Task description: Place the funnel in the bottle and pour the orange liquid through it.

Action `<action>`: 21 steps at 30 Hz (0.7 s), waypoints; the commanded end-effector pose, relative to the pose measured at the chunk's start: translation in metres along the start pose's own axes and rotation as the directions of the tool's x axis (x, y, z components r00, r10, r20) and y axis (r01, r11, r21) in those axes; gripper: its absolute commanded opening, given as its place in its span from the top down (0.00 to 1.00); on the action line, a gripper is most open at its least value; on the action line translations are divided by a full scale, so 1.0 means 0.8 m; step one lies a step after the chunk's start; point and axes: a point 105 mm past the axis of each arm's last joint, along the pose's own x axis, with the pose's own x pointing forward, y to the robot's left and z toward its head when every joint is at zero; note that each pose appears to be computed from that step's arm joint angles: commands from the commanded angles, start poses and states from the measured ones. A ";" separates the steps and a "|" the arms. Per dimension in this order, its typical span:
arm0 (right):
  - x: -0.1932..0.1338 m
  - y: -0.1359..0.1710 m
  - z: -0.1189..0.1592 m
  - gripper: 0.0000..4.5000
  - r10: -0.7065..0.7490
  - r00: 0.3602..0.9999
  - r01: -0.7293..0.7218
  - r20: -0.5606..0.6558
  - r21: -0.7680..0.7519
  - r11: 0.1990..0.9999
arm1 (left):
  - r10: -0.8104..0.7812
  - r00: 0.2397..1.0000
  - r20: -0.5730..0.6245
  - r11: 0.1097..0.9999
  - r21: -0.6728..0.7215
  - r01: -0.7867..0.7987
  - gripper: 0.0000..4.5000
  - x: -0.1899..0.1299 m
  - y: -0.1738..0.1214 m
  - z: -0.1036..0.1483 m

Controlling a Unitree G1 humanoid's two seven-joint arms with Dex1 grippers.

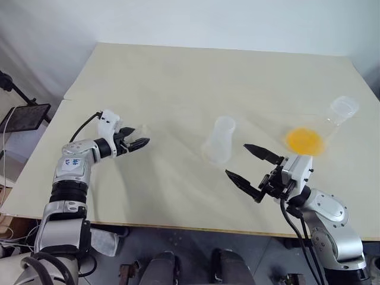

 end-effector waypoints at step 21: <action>-0.054 0.001 0.040 0.00 -0.077 0.996 0.073 -0.049 -0.094 0.993 | -0.680 0.724 0.114 0.732 0.167 0.661 1.00 -0.049 -0.126 0.155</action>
